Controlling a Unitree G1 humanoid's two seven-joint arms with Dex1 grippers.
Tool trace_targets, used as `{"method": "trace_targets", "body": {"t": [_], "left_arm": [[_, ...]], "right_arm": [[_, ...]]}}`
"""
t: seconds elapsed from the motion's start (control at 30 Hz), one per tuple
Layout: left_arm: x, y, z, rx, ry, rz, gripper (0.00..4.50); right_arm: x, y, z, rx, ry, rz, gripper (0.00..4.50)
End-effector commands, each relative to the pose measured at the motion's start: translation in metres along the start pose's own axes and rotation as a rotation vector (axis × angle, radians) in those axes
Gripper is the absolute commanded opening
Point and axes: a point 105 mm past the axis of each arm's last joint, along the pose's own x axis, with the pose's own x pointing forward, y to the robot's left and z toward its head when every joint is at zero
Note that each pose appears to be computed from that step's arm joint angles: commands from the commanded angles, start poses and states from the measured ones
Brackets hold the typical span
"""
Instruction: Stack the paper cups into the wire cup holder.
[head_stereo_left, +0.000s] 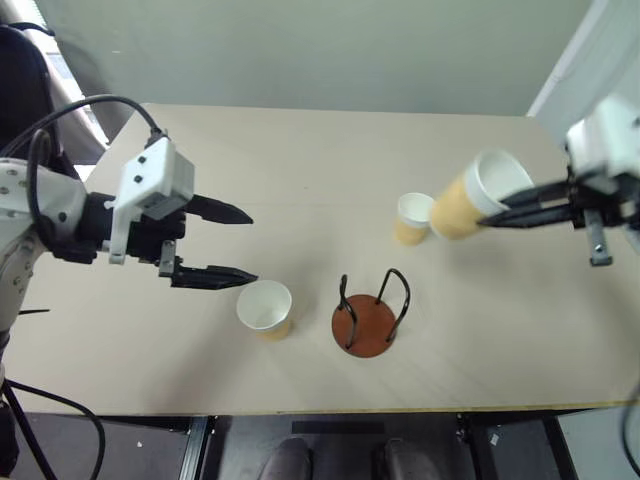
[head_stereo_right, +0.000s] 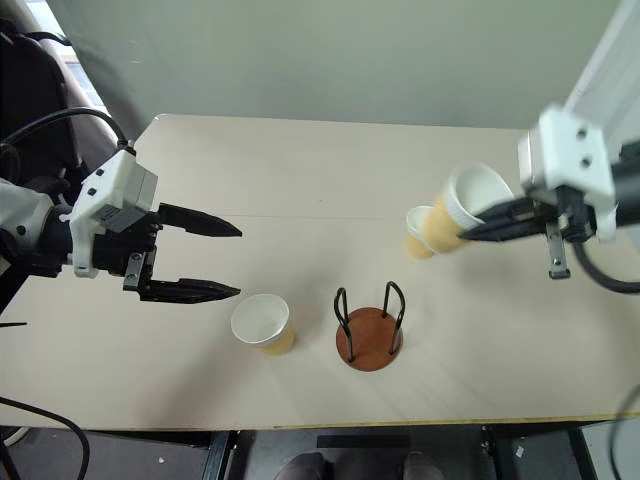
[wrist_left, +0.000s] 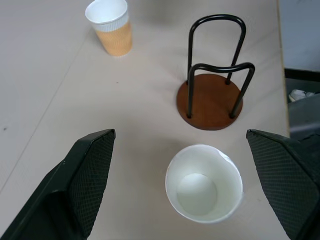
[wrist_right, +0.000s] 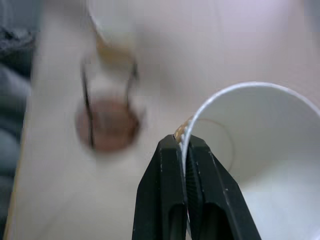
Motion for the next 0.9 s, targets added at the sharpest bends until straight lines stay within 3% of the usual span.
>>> {"method": "trace_targets", "body": {"t": [0.03,0.13,0.33,0.77,0.9], "left_arm": [[0.004,0.003,0.003,0.043,0.012,0.004,4.5],[0.006,0.002,0.006,0.047,0.003,-0.014,4.5],[0.002,-0.001,0.003,0.037,0.025,-0.006,4.5],[0.0,-0.006,-0.005,0.017,0.062,0.021,4.5],[0.0,-0.005,-0.007,0.012,0.074,0.029,4.5]], "right_arm": [[0.027,0.009,0.017,-0.038,-0.08,0.151,0.05],[0.046,0.02,0.008,-0.046,-0.044,0.257,0.05],[0.067,0.021,-0.013,-0.073,0.034,0.302,0.05],[0.081,0.034,-0.028,-0.069,0.051,0.374,0.05],[0.086,0.031,-0.034,-0.075,0.076,0.355,0.88]]}}
